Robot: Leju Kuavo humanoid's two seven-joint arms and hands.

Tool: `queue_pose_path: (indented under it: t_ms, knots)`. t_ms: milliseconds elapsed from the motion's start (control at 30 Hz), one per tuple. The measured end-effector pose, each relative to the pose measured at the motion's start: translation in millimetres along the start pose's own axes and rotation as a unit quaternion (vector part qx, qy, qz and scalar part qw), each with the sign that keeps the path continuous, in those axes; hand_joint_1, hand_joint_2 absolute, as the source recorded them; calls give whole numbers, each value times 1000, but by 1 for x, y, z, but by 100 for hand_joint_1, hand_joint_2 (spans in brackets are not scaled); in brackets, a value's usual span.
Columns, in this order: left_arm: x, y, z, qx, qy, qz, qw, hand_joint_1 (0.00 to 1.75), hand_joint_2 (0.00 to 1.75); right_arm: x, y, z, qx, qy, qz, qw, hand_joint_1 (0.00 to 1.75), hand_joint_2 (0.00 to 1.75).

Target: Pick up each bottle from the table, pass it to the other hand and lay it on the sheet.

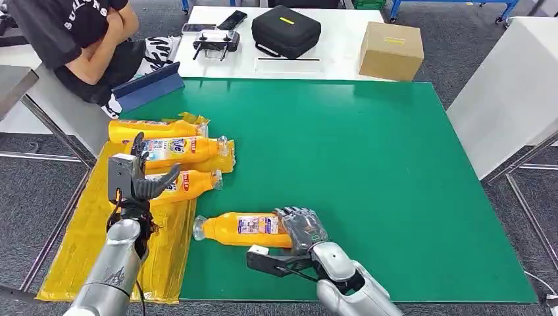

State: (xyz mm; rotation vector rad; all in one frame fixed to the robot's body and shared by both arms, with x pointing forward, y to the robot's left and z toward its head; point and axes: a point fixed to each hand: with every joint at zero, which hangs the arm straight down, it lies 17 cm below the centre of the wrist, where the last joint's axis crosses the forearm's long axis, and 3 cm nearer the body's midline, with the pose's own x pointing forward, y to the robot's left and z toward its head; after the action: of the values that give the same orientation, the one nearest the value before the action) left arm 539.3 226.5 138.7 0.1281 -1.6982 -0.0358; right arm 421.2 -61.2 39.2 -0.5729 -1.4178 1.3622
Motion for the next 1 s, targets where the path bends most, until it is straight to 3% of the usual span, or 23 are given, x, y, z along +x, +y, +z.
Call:
queue_pose_path:
  t_ms: [633,867,1000]
  knots:
    - [-3,1,1,0,3,3,1000,0,175,1,-10,0,-26,-10,4,1000,175,175]
    - [-6,10,1,12,5,2,1000,0,175,17,-86,17,-173,-48,-70,981,175,175]
    - [-6,12,1,13,6,1,1000,0,175,19,-110,26,-213,-56,-92,971,175,175]
